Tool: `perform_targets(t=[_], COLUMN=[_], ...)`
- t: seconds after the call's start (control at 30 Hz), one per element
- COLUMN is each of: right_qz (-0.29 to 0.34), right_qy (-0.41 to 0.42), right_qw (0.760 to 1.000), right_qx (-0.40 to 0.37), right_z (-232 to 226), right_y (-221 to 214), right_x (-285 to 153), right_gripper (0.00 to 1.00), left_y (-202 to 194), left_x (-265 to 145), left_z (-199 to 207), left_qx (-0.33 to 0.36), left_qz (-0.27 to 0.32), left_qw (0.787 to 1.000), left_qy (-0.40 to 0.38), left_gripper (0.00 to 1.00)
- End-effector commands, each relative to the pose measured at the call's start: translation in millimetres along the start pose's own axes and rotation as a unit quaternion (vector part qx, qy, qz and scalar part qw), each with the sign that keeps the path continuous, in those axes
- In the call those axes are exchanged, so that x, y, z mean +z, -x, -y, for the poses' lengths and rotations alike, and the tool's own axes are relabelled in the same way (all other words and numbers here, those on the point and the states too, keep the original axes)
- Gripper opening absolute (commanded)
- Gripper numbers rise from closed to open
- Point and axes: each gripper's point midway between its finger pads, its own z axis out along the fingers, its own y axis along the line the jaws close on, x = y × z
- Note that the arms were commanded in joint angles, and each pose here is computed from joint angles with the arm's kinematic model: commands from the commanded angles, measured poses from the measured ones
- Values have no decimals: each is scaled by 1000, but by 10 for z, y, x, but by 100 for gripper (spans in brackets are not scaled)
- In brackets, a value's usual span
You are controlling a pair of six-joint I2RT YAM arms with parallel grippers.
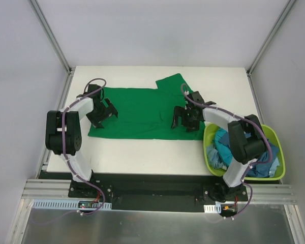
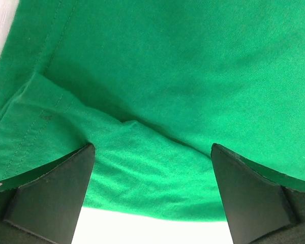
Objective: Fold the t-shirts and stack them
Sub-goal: Fold the flattened tshirt in 1/3 of the way
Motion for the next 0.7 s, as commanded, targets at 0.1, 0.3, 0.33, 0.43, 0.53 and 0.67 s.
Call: perform_targets(t=[0.1,0.3,0.33,0.43,0.53,0.67], right_qz=[-74,-85,-82,-68,-45,-2], right_qy=[-30,-43,-46,-34,-34,-44], right_qw=[997,995,996,997,998,999], right_qx=[-4,2,7,8,2,-21], right_z=[155,118,123,63,50,-14], right_y=[-1004,-1507,-1555,-1573,-1483,-1192], right_x=[-199,-390,-414,-499,-568,-677], right_gripper=[96,96,96,96,96,96], left_y=[-627,-836,-856,-909,-875,-756], left_x=[-215,-347,-366,-410,-463,-553], left_z=[-775,-1111,-1169,-1245,-1269,-1075], left_qx=[-24,-50,-55,-67,-70,-70], left_qz=[-17,3,7,15,29,35], left_qw=[994,988,986,984,982,987], left_qy=[102,147,157,166,172,140], left_gripper=[99,99,99,99,99,99])
